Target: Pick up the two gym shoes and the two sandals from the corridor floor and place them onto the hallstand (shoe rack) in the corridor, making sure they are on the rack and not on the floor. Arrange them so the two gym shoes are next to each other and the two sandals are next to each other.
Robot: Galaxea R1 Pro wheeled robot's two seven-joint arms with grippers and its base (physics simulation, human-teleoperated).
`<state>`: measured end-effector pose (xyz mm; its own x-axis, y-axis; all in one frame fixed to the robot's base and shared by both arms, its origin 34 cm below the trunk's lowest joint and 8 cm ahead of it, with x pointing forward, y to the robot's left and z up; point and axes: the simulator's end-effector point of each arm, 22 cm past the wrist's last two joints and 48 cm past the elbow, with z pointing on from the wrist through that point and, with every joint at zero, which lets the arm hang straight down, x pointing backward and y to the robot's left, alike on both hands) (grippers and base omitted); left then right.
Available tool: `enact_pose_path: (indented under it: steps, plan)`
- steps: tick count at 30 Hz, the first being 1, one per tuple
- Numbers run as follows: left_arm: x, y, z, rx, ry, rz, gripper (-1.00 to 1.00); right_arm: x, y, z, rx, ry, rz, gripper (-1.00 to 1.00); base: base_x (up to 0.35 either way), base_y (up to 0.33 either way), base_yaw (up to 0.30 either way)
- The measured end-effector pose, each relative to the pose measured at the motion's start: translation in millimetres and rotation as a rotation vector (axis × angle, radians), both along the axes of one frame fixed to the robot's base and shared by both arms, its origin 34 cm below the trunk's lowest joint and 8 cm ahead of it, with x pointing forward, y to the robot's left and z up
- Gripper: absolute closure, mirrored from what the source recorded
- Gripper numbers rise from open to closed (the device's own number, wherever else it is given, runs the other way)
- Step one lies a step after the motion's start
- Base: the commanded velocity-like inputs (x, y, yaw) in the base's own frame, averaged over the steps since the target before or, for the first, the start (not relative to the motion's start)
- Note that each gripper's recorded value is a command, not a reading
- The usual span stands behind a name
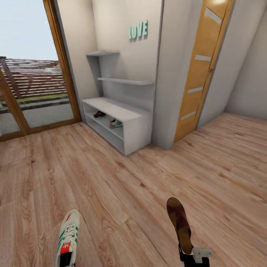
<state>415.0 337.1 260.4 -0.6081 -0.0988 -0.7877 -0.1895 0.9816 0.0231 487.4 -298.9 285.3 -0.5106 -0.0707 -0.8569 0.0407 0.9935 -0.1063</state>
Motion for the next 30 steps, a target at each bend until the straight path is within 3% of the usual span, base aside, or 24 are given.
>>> enact_pose_path:
  steps: [30]
  plan:
    - [-4.8, -0.2, -5.3, 0.0, 0.017, -0.001, 1.0, -4.4, 0.0, -6.5, 0.0, 0.017, 0.0, 1.0, 0.267, 0.221, 0.281]
